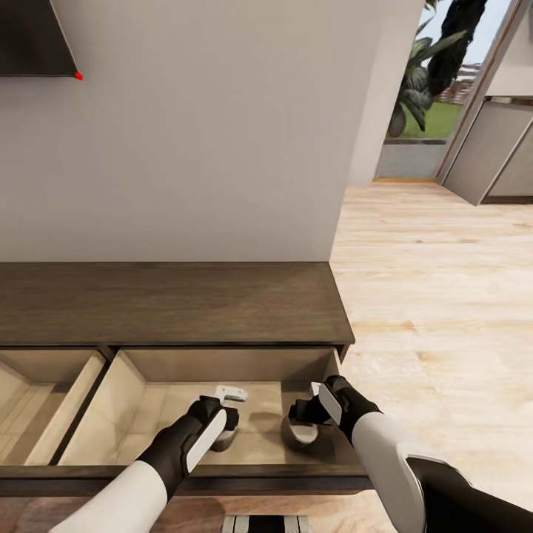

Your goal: Place each of the two pumpkins and all three candles from the living room inside a cabinet in the living room (use any cabinet), then make sure every cabinet is closed, and position the cauldron so it is next to a table in the living room.

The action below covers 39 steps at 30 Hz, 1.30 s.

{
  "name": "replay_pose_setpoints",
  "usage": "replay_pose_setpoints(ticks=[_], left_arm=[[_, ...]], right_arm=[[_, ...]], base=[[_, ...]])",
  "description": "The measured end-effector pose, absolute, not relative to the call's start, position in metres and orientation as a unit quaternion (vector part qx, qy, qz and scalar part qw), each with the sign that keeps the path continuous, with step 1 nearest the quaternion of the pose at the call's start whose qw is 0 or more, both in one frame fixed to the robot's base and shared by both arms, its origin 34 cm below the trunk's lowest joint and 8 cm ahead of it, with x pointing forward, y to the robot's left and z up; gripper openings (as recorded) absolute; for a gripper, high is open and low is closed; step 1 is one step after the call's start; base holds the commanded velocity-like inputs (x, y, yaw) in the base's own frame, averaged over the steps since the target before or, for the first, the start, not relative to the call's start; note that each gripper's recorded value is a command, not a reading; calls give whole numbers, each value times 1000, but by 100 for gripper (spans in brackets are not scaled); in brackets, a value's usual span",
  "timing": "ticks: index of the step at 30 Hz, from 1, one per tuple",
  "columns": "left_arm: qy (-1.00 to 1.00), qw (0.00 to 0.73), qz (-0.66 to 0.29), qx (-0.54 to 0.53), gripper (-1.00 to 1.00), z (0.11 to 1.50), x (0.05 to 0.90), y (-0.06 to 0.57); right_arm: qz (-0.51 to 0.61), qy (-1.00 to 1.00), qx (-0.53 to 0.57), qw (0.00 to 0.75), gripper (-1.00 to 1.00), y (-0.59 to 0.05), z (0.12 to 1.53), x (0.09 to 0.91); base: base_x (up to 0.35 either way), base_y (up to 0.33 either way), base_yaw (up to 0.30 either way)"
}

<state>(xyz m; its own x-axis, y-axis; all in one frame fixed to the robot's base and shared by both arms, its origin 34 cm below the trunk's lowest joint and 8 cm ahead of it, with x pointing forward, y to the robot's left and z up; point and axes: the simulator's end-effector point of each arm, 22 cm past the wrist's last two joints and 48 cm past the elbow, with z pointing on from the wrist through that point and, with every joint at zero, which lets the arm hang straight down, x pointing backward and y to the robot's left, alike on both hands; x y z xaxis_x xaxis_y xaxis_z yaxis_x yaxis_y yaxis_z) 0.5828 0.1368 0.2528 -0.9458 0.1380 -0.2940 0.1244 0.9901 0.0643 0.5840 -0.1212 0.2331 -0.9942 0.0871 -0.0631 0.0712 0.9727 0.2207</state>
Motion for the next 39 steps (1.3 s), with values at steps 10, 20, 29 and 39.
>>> replay_pose_setpoints(ticks=[10, 20, 29, 39], left_arm=[[984, 166, 21, 61, -100, 255, 589, 136], [984, 167, 21, 61, -100, 255, 590, 136], [984, 167, 21, 61, -100, 255, 590, 136], [985, 158, 20, 61, -100, 244, 585, 136]], right_arm=[[110, 992, 40, 36, -100, -121, 233, 584], [113, 992, 41, 36, 100, -120, 233, 584], [113, 992, 41, 36, 100, -120, 234, 584], [112, 992, 42, 26, 100, -120, 223, 579]], base=[[0, 0, 0], [0, 0, 0], [0, 0, 0], [0, 0, 0]])
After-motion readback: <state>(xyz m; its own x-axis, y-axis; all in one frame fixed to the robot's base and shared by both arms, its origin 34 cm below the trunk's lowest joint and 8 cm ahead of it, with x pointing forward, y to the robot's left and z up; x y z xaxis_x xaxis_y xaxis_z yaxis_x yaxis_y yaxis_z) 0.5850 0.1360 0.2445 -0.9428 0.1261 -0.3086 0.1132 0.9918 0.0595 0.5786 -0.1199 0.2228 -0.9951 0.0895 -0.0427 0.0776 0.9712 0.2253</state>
